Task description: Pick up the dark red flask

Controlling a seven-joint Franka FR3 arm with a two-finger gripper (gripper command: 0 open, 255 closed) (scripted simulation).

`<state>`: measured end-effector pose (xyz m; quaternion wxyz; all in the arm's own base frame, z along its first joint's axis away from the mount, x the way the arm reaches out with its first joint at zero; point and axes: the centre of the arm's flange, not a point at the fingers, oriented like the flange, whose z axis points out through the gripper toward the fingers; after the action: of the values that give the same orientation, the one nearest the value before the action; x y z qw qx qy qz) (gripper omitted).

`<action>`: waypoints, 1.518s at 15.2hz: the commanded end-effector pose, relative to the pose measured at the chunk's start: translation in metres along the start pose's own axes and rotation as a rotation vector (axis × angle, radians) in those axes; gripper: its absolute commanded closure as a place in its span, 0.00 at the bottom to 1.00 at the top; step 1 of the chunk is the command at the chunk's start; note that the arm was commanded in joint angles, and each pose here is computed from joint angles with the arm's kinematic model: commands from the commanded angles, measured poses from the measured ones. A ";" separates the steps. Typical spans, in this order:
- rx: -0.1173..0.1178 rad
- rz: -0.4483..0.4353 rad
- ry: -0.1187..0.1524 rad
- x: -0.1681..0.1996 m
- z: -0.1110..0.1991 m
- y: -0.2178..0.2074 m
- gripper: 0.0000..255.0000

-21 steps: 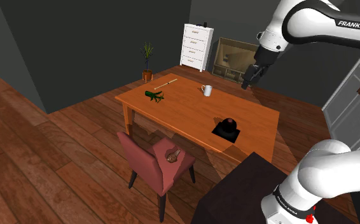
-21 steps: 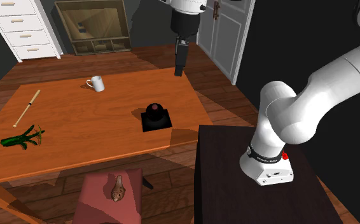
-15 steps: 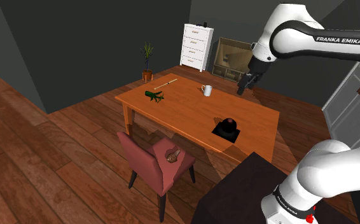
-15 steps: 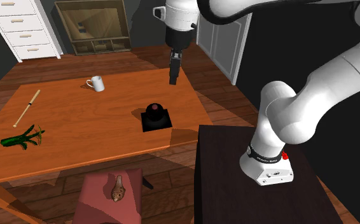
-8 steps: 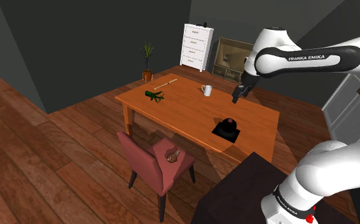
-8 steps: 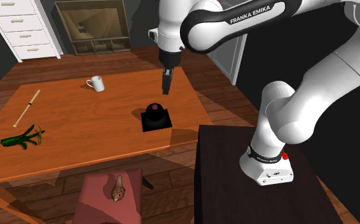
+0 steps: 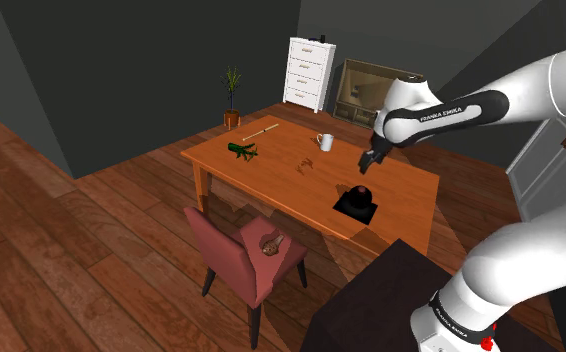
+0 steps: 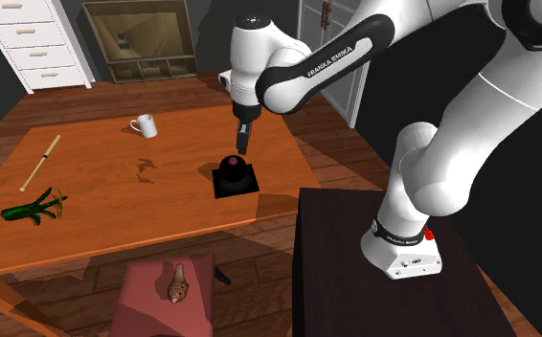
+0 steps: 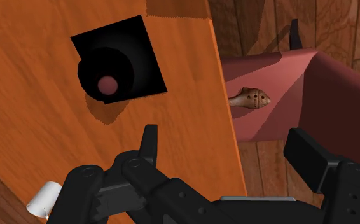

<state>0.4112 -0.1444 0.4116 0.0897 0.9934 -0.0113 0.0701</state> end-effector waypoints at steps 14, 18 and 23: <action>-0.127 0.039 -0.001 0.043 0.168 0.079 0.00; -0.160 0.050 -0.002 0.053 0.211 0.104 0.00; -0.203 0.063 -0.004 0.065 0.263 0.137 0.00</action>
<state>0.5020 -0.3184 0.1981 0.1832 0.9794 -0.0484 0.0695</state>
